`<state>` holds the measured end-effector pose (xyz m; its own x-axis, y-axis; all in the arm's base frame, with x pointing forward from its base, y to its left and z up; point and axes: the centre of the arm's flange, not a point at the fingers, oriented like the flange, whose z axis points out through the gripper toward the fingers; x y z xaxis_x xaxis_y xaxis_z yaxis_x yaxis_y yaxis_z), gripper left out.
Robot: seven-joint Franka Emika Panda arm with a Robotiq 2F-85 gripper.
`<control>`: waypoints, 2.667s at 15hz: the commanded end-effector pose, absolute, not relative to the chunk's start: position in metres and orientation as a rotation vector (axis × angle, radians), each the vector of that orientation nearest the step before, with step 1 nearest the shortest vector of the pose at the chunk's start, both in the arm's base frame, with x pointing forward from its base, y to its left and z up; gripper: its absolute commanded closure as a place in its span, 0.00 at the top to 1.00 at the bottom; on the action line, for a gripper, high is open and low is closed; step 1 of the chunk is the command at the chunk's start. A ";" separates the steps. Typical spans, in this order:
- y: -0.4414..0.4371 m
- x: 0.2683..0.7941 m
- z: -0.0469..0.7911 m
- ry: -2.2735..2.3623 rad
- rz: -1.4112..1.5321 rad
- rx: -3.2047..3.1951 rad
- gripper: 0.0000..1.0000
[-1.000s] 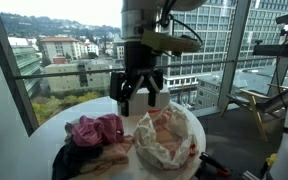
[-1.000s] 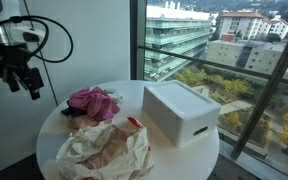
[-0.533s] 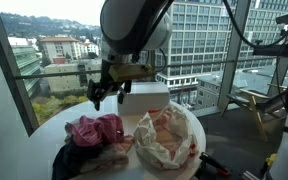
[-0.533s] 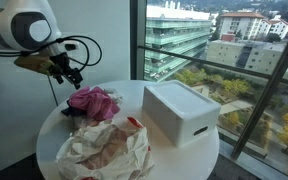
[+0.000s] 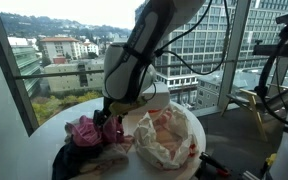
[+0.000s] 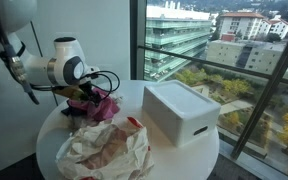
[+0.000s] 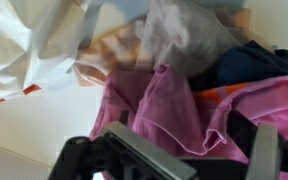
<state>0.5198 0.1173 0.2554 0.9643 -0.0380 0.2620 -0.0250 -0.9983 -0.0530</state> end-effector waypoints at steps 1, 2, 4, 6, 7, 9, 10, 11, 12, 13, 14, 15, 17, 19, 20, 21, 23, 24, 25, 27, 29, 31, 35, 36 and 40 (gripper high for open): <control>0.141 0.553 0.240 0.028 -0.565 -3.052 1.00; 0.142 0.557 0.236 0.020 -0.592 -3.064 1.00; 0.140 0.568 0.224 0.019 -0.617 -3.093 1.00; 0.140 0.572 0.216 0.004 -0.623 -3.111 0.75; 0.142 0.572 0.214 -0.012 -0.624 -3.119 0.72; 0.146 0.574 0.212 -0.008 -0.621 -3.112 0.56; 0.147 0.574 0.211 0.001 -0.617 -3.111 0.49; 0.147 0.575 0.211 0.015 -0.609 -3.105 0.42; 0.147 0.575 0.211 0.035 -0.603 -3.101 0.33; 0.146 0.576 0.213 0.056 -0.592 -3.089 0.27; 0.145 0.576 0.215 0.084 -0.589 -3.082 0.19; 0.144 0.575 0.218 0.111 -0.569 -3.067 0.11; 0.143 0.572 0.231 0.197 -0.552 -3.017 0.00; 0.147 0.558 0.266 0.242 -0.565 -2.938 0.00; 0.149 0.552 0.285 0.253 -0.583 -2.908 0.02; 0.150 0.542 0.310 0.270 -0.634 -2.885 0.02; 0.149 0.528 0.343 0.302 -0.724 -2.874 0.02; 0.148 0.519 0.361 0.309 -0.779 -2.868 0.02; 0.144 0.509 0.379 0.320 -0.847 -2.860 0.02; 0.132 0.489 0.413 0.369 -0.978 -2.841 0.02; 0.114 0.470 0.448 0.437 -1.102 -2.797 0.02; 0.096 0.451 0.485 0.510 -1.231 -2.742 0.02; 0.079 0.396 0.548 0.711 -1.456 -2.633 0.02; 0.078 0.381 0.560 0.771 -1.482 -2.624 0.02; 0.080 0.318 0.590 1.018 -1.445 -2.688 0.02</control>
